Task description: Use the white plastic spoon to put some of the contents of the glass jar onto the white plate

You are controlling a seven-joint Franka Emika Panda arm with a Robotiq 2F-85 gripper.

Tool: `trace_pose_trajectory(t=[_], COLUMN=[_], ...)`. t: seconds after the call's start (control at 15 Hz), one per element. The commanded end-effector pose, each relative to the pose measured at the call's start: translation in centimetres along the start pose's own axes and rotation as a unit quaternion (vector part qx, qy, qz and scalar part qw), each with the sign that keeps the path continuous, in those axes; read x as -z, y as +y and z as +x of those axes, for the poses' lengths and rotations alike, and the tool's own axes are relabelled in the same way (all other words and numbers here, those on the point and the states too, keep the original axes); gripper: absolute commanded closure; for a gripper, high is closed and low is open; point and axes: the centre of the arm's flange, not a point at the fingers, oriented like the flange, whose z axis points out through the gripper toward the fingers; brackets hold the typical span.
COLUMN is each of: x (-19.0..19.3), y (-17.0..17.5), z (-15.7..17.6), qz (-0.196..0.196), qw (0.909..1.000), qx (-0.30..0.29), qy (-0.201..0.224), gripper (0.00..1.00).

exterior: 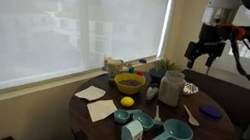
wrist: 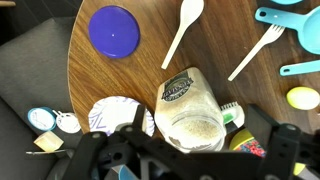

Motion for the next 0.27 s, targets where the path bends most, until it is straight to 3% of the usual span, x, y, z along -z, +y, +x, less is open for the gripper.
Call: trace_pose_trajectory(t=[0.0,0.2], x=[1.7,1.1], y=[0.7,0.4], z=[0.4,0.2], qz=[0.006,0.0], qw=[0.9993,0.9995], qx=[0.034,0.03], qy=[-0.01,-0.001], gripper=[0.0,0.0])
